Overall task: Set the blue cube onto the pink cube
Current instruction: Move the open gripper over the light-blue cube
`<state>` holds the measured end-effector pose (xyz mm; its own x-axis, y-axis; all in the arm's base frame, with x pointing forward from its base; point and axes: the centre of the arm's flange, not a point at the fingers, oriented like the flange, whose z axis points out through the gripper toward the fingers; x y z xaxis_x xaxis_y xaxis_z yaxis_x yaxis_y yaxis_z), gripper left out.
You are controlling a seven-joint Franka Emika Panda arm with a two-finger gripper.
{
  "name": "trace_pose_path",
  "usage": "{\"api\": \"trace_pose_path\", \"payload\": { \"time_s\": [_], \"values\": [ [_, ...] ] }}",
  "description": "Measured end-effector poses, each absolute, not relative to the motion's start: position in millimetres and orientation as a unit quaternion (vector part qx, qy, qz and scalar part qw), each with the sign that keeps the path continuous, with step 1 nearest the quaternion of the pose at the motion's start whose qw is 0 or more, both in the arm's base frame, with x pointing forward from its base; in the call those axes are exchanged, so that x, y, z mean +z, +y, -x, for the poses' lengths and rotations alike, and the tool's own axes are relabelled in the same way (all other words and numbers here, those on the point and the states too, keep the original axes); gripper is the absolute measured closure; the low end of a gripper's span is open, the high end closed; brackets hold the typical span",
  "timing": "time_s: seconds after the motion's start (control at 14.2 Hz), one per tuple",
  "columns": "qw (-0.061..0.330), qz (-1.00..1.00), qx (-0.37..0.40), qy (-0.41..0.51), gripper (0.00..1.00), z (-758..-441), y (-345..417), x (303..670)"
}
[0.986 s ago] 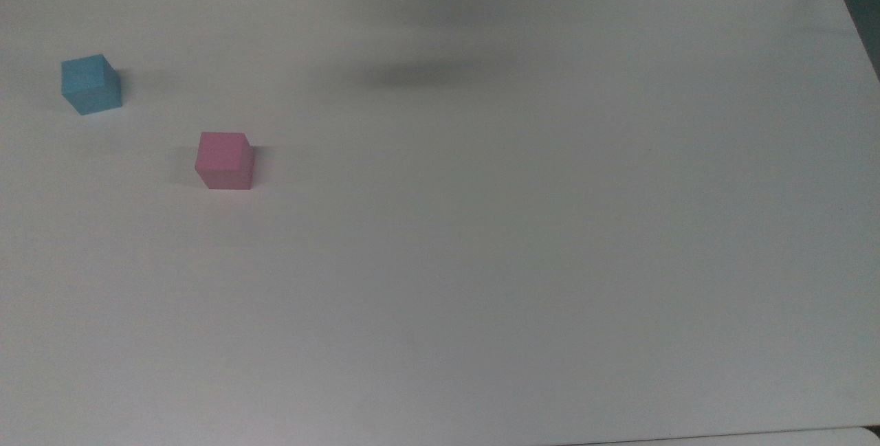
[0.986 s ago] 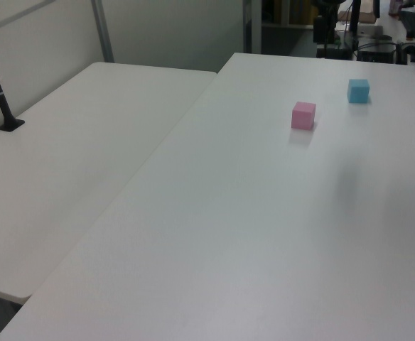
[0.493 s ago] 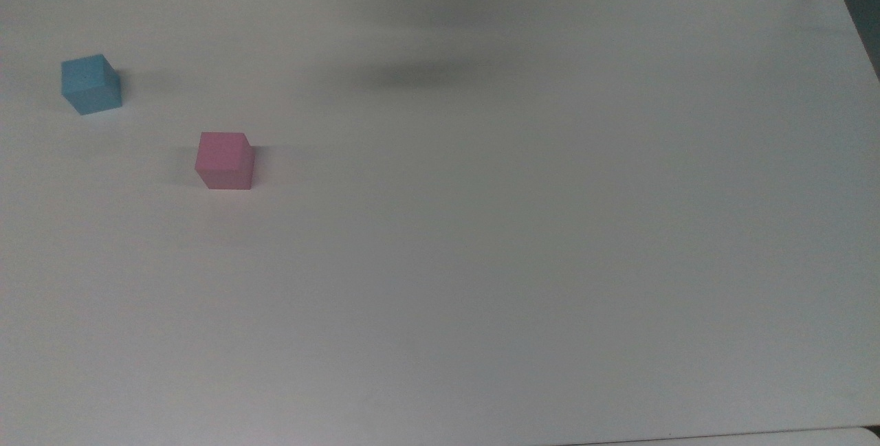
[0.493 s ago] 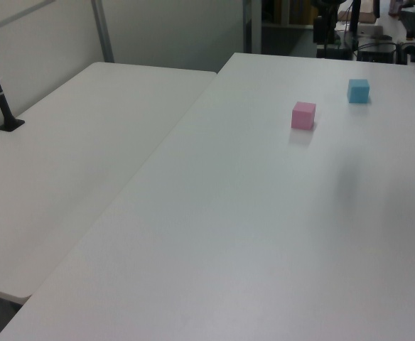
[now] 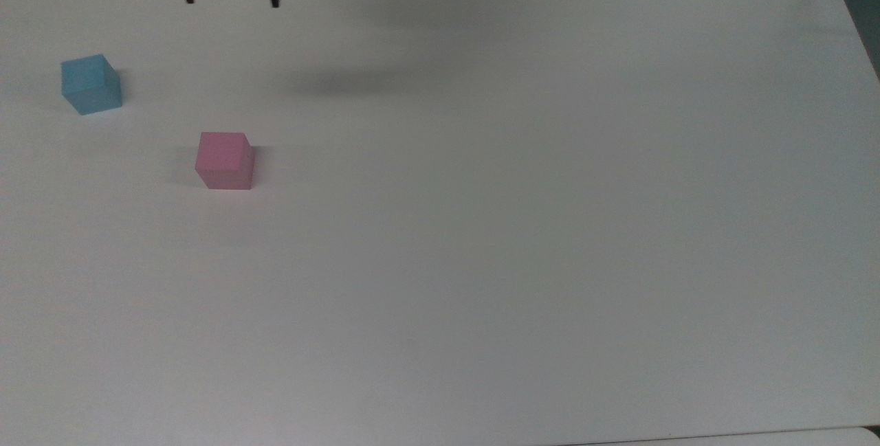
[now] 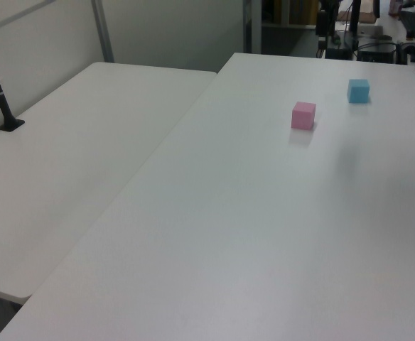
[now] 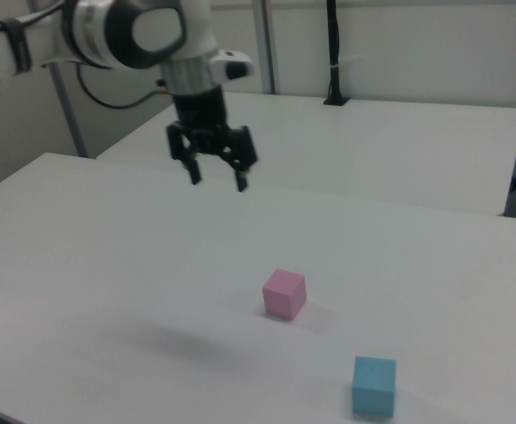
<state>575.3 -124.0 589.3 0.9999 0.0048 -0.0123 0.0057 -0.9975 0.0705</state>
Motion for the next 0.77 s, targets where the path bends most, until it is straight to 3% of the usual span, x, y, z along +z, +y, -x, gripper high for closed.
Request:
{"api": "trace_pose_path", "payload": {
  "time_s": [0.42,0.77],
  "values": [
    [0.077,-0.997,0.011,0.001,0.00,-585,-242,520],
    [0.096,-0.994,-0.015,0.050,0.00,-550,-321,457]
  ]
}}
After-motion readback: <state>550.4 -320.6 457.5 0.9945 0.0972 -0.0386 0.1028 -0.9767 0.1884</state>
